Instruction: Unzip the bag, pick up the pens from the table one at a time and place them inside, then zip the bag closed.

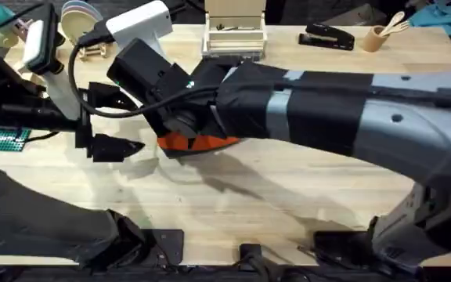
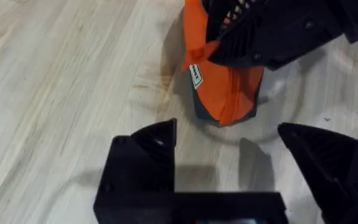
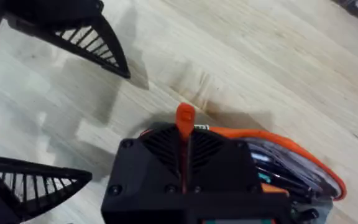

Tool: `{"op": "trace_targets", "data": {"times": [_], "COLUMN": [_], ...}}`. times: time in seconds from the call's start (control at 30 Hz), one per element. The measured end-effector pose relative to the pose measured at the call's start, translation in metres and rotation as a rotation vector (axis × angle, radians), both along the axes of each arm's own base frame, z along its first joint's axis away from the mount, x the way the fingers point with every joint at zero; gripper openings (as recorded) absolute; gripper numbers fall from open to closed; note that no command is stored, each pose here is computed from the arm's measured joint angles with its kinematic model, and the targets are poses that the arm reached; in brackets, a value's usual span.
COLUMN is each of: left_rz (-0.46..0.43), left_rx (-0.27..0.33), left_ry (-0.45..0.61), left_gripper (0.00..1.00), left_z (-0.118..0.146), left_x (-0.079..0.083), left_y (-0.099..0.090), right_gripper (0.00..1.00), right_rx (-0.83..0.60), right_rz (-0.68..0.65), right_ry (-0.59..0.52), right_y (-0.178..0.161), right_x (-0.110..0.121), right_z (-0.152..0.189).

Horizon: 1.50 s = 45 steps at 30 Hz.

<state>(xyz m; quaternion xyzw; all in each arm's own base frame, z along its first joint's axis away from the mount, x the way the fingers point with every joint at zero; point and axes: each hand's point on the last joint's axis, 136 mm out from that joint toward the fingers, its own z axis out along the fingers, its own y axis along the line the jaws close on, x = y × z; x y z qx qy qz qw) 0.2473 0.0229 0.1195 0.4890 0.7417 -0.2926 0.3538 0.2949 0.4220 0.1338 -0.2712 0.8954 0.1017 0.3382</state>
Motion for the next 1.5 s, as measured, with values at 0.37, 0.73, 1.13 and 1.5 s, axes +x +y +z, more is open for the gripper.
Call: {"op": "trace_targets", "data": {"times": [0.37,0.73,1.13,1.5], "left_rz": [0.004,-0.026,-0.061,-0.052], "left_rx": [-0.042,-0.079,-0.055,-0.053], "left_ry": [0.023,0.007,-0.011,0.02], "left_gripper": [0.993,0.995,0.988,0.075], "left_z": [-0.009,-0.016,-0.021,-0.024], "left_x": [-0.006,-0.006,0.003,0.012], "left_y": [-0.012,-0.032,-0.042,-0.051], "right_gripper": [0.031,0.031,0.031,0.03], "right_rx": [-0.011,-0.015,-0.016,-0.015], "right_rz": [-0.027,-0.033,-0.034,-0.033], "right_ry": [-0.034,-0.04,-0.041,-0.041], "right_y": [-0.004,-0.005,-0.005,-0.004], "right_x": [0.006,0.007,0.007,0.007], "right_z": [0.003,0.003,0.003,0.003]}}
